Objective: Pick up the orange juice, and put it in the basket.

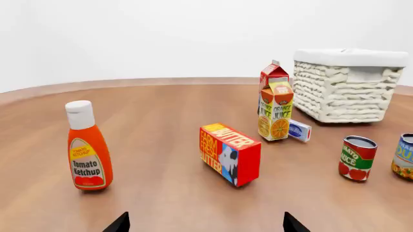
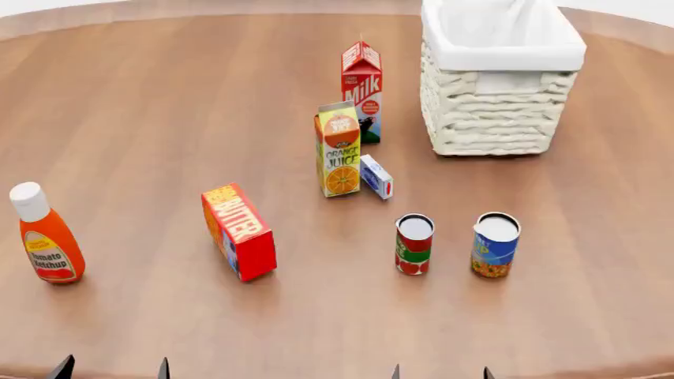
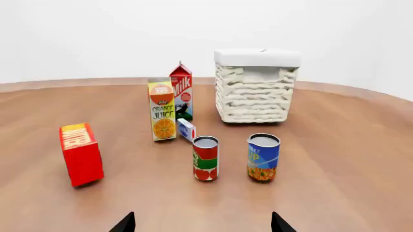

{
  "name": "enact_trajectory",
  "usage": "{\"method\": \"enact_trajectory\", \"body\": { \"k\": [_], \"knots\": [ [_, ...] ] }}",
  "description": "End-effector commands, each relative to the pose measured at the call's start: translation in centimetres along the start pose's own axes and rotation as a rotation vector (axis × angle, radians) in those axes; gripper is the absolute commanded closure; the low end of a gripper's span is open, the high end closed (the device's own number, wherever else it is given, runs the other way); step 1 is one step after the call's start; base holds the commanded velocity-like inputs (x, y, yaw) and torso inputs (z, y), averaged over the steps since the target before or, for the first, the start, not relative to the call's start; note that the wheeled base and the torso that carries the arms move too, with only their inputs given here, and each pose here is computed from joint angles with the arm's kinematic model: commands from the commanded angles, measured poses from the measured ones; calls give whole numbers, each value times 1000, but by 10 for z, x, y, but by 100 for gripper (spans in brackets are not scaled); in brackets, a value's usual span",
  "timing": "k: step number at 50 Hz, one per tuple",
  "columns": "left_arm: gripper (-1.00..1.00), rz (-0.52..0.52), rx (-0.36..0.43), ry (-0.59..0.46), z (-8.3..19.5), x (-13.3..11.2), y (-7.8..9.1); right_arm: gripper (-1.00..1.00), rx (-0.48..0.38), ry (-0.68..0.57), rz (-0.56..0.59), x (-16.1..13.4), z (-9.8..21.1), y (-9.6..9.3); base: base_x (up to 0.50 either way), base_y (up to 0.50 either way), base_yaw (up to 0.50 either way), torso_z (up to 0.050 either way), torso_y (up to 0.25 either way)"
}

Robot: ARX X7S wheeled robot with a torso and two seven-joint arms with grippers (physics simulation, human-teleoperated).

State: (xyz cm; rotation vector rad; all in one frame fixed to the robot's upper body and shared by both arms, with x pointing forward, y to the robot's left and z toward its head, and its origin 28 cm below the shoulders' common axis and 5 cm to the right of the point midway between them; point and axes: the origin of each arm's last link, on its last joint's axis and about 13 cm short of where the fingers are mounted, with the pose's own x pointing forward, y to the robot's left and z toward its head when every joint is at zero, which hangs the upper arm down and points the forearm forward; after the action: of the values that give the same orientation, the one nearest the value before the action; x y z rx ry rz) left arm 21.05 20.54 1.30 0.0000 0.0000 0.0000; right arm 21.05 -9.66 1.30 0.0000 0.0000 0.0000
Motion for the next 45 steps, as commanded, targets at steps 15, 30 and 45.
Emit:
{"method": "enact_trajectory", "body": {
  "k": [15, 30, 45],
  "knots": [
    [-100, 0, 0, 0, 0, 0, 0, -100, 16, -1, 12, 17, 19, -1, 18, 0, 0, 0, 0],
    [-100, 0, 0, 0, 0, 0, 0, -100, 23, -14, 8, 24, 24, 1, 128, 0, 0, 0, 0],
    [-100, 0, 0, 0, 0, 0, 0, -100, 32, -18, 12, 25, 28, 3, 185, 0, 0, 0, 0]
  ]
}}
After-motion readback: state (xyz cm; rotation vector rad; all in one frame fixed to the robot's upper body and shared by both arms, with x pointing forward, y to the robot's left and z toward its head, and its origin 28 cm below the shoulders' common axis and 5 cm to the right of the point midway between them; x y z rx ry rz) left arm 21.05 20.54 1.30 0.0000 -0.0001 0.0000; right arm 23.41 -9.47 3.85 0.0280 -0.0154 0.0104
